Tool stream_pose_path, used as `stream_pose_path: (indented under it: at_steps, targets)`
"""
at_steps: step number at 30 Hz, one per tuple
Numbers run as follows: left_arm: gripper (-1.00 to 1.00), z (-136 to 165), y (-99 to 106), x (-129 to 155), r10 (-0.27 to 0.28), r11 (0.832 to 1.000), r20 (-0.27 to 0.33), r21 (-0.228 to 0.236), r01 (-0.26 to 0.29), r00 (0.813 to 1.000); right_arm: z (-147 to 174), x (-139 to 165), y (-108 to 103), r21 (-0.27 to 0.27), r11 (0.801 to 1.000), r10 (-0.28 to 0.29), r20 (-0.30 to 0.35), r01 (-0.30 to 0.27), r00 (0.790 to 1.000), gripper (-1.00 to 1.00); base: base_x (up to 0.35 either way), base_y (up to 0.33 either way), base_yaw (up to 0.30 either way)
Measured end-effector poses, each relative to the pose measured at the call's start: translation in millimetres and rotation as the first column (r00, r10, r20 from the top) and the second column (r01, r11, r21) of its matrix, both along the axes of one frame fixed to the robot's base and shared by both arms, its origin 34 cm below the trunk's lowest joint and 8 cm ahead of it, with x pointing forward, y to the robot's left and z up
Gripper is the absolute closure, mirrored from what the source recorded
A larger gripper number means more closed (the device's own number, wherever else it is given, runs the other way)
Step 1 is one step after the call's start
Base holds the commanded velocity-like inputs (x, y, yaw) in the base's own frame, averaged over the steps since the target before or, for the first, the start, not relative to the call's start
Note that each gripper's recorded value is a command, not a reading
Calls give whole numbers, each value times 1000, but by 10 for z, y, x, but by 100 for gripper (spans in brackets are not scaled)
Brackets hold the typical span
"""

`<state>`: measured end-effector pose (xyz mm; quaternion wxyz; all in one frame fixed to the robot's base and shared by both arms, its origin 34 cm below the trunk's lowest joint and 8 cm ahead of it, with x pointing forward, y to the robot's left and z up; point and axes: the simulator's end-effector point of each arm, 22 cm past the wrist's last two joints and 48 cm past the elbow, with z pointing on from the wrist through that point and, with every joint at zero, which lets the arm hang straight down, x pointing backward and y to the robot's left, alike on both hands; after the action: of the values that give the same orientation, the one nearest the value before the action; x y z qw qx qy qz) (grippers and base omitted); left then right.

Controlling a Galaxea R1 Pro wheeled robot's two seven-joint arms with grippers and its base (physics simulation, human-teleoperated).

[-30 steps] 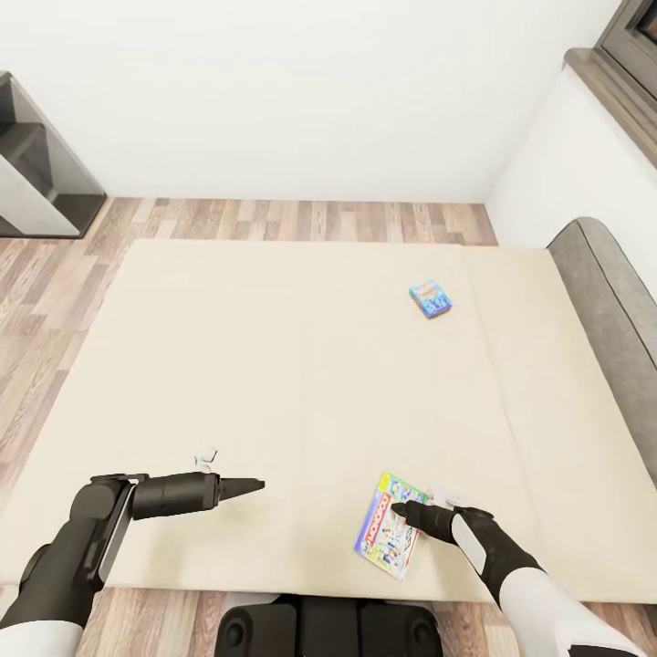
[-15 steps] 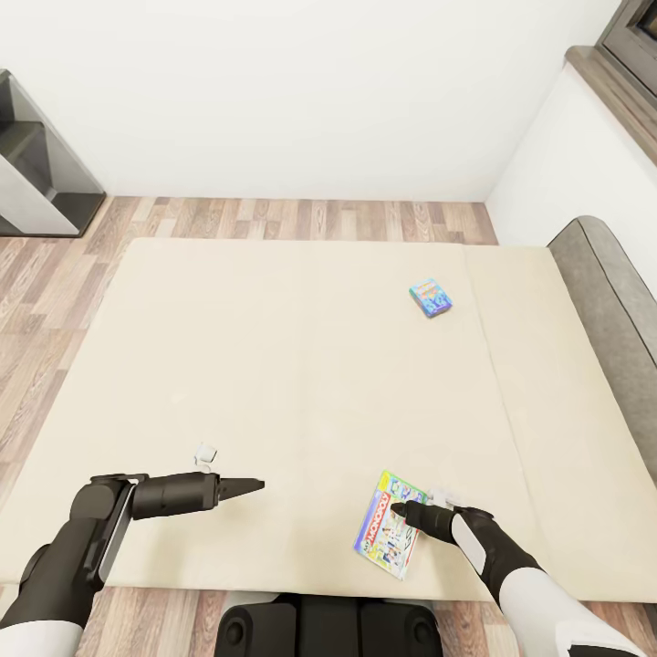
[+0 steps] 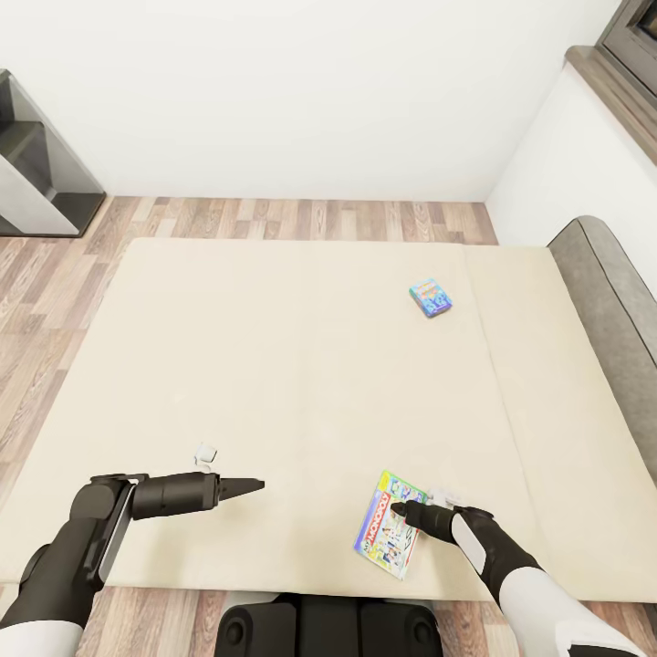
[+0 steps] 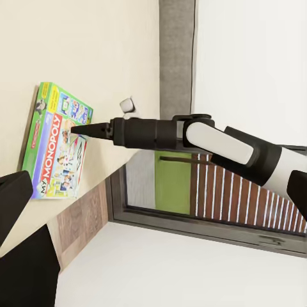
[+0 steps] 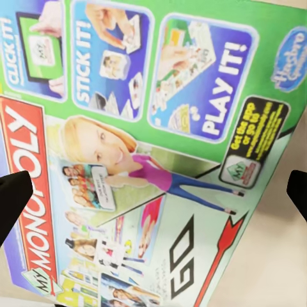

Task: Put all the toys in the child's room - the three board games (two on the bed and one on the table), the two jigsaw puzzles on the table, and the tennis ball on the table - inside the toy box on the table in the child's room.

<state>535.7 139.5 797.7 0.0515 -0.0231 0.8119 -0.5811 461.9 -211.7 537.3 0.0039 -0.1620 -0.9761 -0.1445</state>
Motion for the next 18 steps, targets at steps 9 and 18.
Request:
stream_pose_path:
  at_steps: [9,18]
  targets:
    - [-100,2,2,2,1,1000,0,-1,-1,1000,0,-1,0,0,1000,0,0,0,1000,-100,0,0,0]
    - [-100,0,3,2,1,1000,0,0,-1,1000,0,-2,6,1,1000,0,0,0,1000,-100,0,48,0]
